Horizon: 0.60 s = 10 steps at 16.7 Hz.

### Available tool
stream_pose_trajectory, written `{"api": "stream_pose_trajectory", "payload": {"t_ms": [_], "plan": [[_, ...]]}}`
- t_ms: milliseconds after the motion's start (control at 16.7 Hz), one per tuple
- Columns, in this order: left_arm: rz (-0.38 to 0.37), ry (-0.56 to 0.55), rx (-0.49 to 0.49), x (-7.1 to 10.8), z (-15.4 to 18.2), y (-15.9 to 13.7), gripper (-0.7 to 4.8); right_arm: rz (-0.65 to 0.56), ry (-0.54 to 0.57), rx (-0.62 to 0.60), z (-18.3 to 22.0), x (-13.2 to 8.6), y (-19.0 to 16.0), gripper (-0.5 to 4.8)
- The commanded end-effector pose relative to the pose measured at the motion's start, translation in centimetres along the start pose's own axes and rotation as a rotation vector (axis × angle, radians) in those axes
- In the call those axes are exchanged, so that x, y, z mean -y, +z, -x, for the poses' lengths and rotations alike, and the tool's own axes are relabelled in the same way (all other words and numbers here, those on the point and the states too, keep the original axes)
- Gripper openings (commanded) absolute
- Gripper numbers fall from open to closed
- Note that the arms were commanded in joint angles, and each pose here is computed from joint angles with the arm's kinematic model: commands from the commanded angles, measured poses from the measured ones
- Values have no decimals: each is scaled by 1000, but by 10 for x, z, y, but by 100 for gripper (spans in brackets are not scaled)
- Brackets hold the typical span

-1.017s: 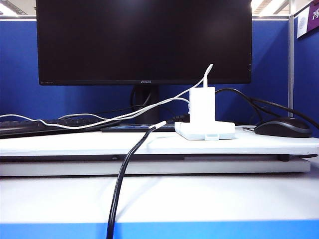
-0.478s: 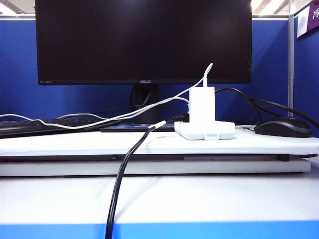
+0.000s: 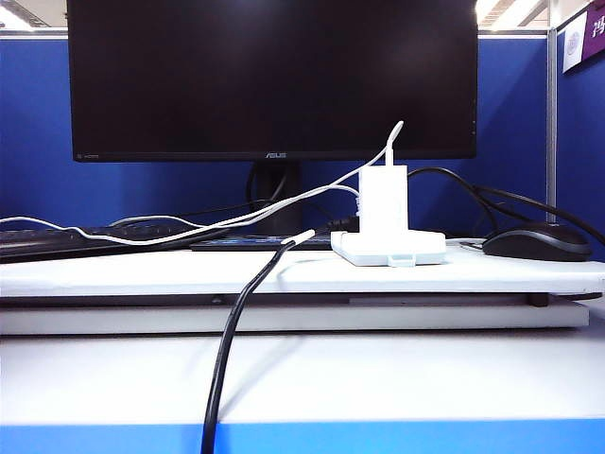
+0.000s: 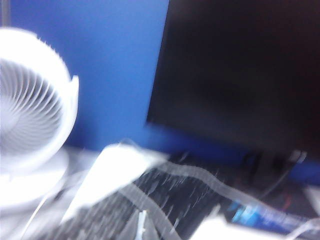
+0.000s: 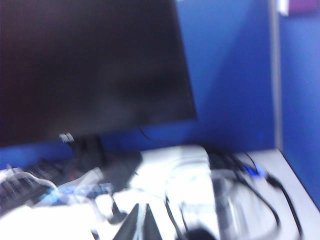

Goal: Unplug the white charger from the socket, then place it next to the socket.

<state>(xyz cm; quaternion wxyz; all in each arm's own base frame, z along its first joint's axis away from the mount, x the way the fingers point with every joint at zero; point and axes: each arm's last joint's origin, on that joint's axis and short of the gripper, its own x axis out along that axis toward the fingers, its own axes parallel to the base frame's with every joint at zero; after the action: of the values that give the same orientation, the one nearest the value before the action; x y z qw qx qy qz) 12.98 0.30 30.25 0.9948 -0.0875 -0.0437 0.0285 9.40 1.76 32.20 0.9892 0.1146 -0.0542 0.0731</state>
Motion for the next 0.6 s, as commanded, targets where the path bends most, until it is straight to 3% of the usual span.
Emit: {"api": "stream_pose_trajectory", "payload": {"t_ms": [60, 179, 359, 478, 598], "plan": [[-7, -227, -59, 17, -49, 42, -4, 48, 95, -15, -28, -12, 34, -6], [0, -458, -121, 29, -82, 58, -4, 134, 220, -72, -54, -21, 47, -6], [-47, -752, -206, 37, -118, 52, -4, 122, 418, -210, -98, -29, 40, -6], [-52, -805, -261, 43, -132, 40, -4, 95, 598, -334, -124, -32, 21, -6], [-139, -870, -244, 58, -136, 34, -5, 81, 627, -445, -142, -30, 2, -6]]}}
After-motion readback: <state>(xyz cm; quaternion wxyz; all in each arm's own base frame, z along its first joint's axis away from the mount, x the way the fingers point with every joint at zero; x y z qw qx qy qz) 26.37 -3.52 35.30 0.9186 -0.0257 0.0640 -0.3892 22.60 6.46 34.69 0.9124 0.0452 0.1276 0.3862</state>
